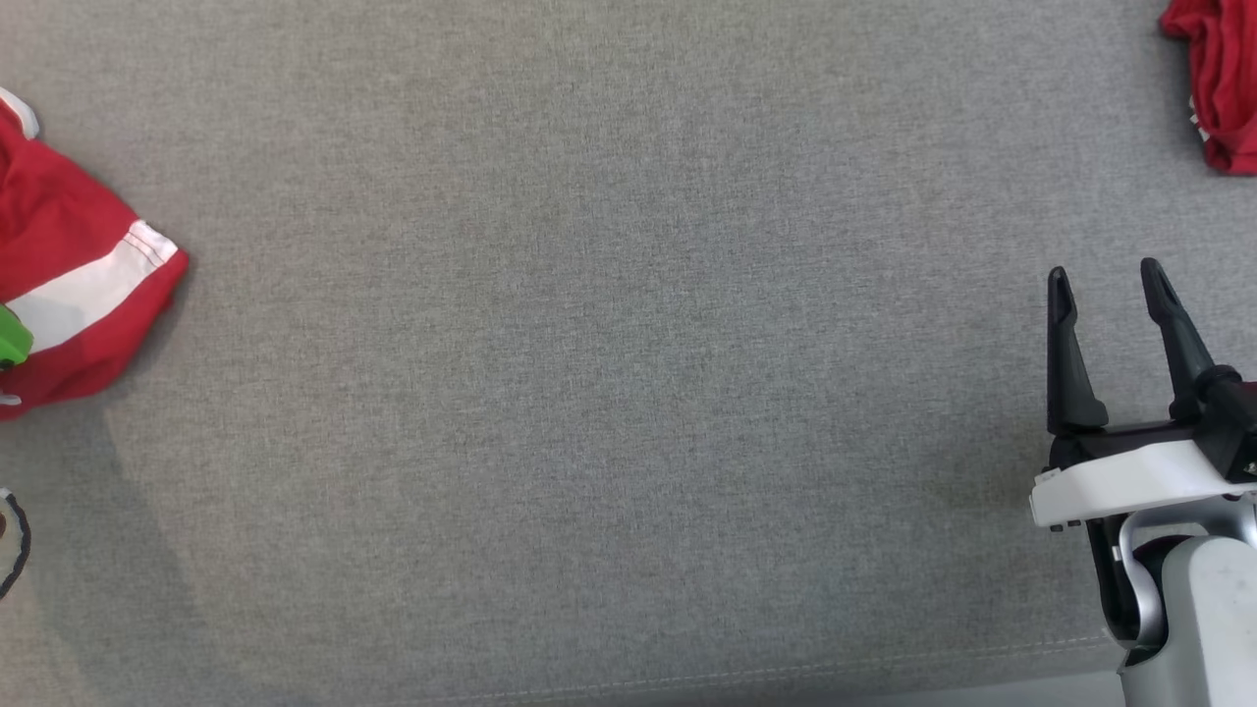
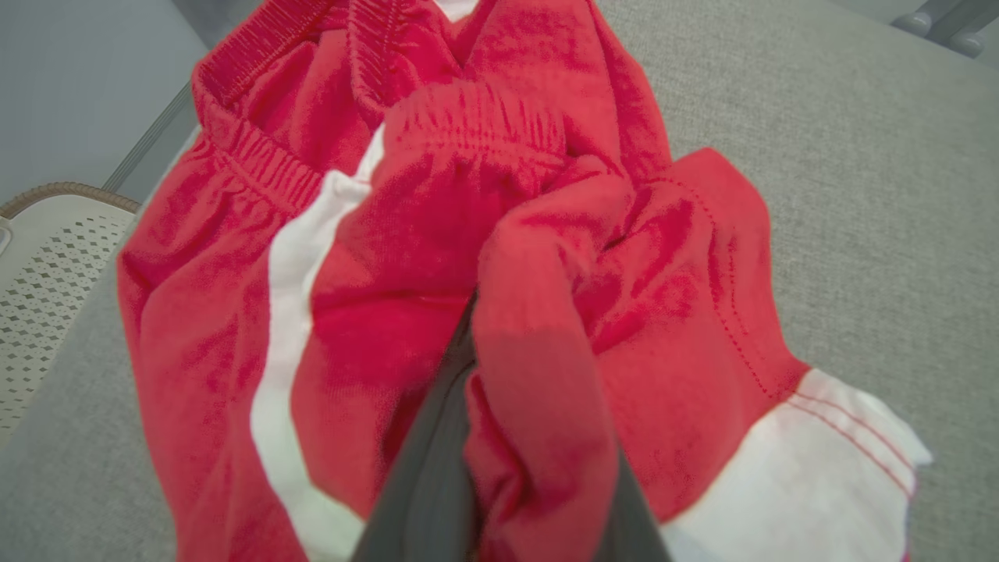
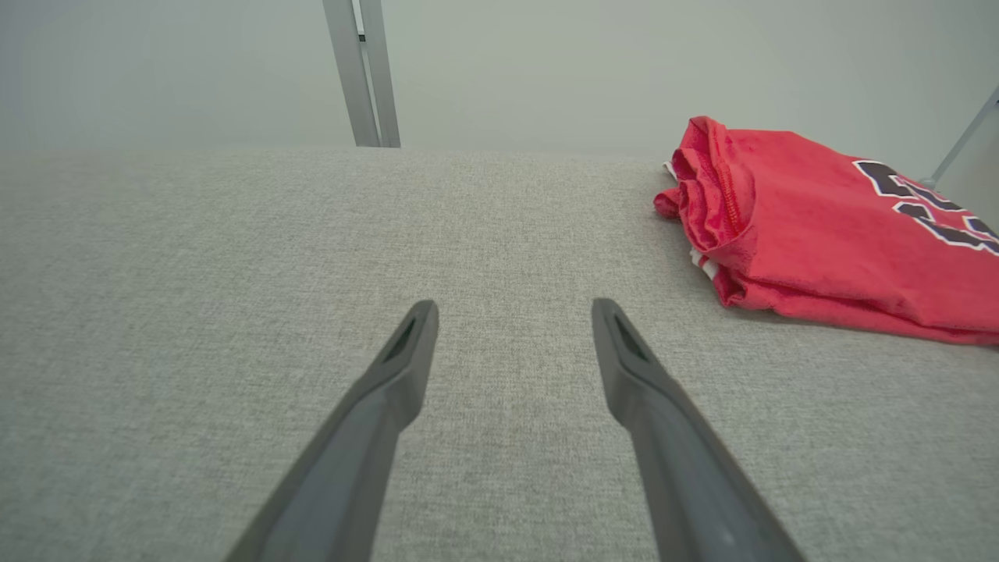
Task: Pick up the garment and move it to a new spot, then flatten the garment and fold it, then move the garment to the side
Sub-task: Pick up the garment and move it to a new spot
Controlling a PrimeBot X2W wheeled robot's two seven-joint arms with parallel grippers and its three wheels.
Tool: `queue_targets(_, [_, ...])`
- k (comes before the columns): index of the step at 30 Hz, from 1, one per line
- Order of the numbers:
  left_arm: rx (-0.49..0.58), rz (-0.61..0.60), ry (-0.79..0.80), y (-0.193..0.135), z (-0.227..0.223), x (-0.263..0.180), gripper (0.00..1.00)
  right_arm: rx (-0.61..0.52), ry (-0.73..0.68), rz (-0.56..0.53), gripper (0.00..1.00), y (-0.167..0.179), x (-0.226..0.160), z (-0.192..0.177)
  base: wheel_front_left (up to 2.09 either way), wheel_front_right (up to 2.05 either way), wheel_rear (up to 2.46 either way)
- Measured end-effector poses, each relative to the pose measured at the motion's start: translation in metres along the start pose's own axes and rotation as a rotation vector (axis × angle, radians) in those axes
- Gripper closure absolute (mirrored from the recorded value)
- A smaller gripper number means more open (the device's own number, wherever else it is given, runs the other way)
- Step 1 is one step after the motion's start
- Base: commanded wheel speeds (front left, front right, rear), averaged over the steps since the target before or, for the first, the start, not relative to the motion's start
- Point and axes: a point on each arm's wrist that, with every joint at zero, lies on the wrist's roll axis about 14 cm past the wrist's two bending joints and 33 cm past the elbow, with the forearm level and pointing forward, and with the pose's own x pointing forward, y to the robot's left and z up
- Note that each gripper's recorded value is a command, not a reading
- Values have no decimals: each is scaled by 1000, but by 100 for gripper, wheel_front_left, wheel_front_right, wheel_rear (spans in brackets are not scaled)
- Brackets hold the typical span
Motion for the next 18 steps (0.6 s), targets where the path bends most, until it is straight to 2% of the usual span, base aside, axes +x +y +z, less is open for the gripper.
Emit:
queue_targets(4, [38, -39, -152, -12, 38, -12, 100, 20, -18, 0, 0, 3, -6, 6, 0, 0, 0])
queue_targets(10, [85, -157, -358, -54, 90, -43, 100, 70, -45, -9, 0, 5, -22, 13, 0, 0, 0])
queue_targets(14, [141, -257, -476, -91, 118, -71, 100, 99, -59, -12, 0, 7, -36, 18, 0, 0, 0])
queue_targets(18, [190, -396, -590, -145, 145, -106, 100, 126, -85, -34, 0, 2, -53, 26, 0, 0, 0])
